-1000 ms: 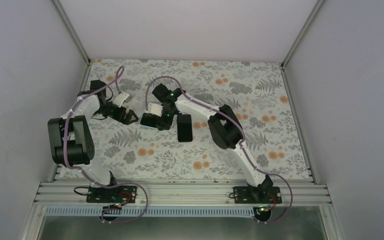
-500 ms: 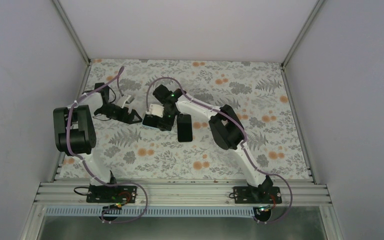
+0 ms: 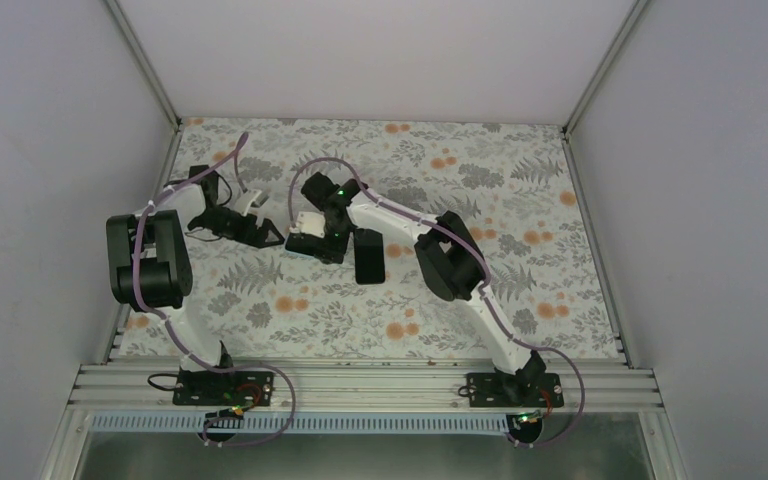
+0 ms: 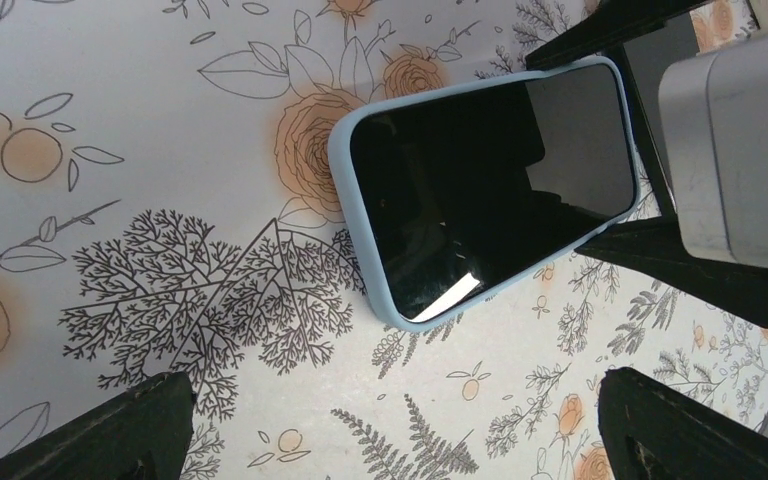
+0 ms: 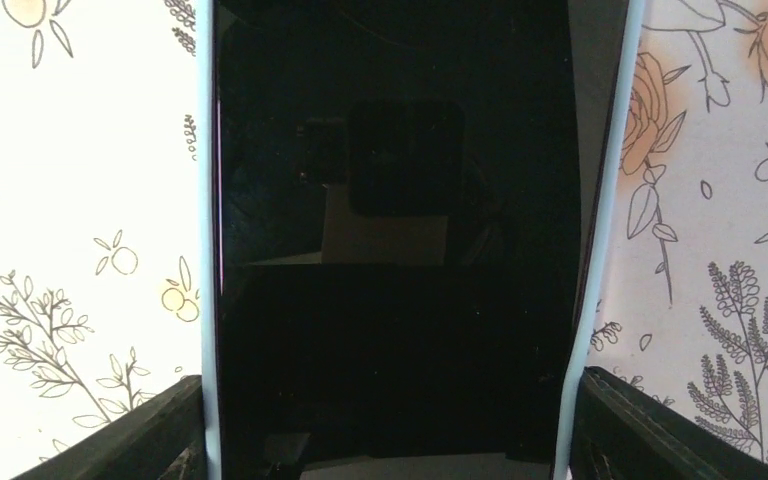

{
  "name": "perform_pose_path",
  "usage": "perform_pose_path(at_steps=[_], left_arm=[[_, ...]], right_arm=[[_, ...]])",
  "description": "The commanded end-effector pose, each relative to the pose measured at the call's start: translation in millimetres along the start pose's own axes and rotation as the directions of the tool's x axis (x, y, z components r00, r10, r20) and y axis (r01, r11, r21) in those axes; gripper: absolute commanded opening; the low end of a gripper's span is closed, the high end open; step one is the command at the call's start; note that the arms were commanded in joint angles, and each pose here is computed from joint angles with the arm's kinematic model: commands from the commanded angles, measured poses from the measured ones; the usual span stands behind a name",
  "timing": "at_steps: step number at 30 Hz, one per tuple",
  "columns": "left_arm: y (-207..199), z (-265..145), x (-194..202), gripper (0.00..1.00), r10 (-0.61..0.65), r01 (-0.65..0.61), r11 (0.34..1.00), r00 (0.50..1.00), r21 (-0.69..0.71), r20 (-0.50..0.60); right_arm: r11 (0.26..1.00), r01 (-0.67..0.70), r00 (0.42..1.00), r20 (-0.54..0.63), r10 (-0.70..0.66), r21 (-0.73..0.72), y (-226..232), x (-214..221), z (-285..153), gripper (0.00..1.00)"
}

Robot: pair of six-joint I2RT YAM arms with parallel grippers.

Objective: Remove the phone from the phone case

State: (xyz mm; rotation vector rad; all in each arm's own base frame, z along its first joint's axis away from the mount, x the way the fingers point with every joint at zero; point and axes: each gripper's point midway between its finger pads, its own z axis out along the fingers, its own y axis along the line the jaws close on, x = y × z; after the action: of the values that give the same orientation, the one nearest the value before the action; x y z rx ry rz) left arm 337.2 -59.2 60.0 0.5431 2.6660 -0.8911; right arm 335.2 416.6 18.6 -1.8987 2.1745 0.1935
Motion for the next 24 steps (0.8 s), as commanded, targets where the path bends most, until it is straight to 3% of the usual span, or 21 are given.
perform_pose_path(at_steps=[1,9,16,24], left_arm=[[-5.2,-11.7,-12.8,1.00,0.042,-0.042,0.999,0.998,0.000,0.041],[-13.5,-7.9,-13.4,1.00,0.025,-0.028,0.997,0.999,0.077,0.037],[-26.9,-4.6,-25.8,1.00,-0.020,0.013,0.971,0.999,0.238,0.027],[-21.5,15.4,-30.9,1.00,-0.057,0.061,0.972,0.998,0.227,-0.024]], right_arm=[[0.999,0.030,0.994,-0.104,-0.031,-0.012,8.1,22.2,27.4,0.79],[0.999,0.037,0.999,-0.019,-0.037,0.013,4.0,2.6,7.2,0.69],[0.997,0.030,0.992,0.117,-0.039,0.078,-3.7,-29.6,-50.0,0.69],[0.992,0.006,0.980,0.196,-0.032,0.129,-13.1,-54.2,-82.7,0.68]])
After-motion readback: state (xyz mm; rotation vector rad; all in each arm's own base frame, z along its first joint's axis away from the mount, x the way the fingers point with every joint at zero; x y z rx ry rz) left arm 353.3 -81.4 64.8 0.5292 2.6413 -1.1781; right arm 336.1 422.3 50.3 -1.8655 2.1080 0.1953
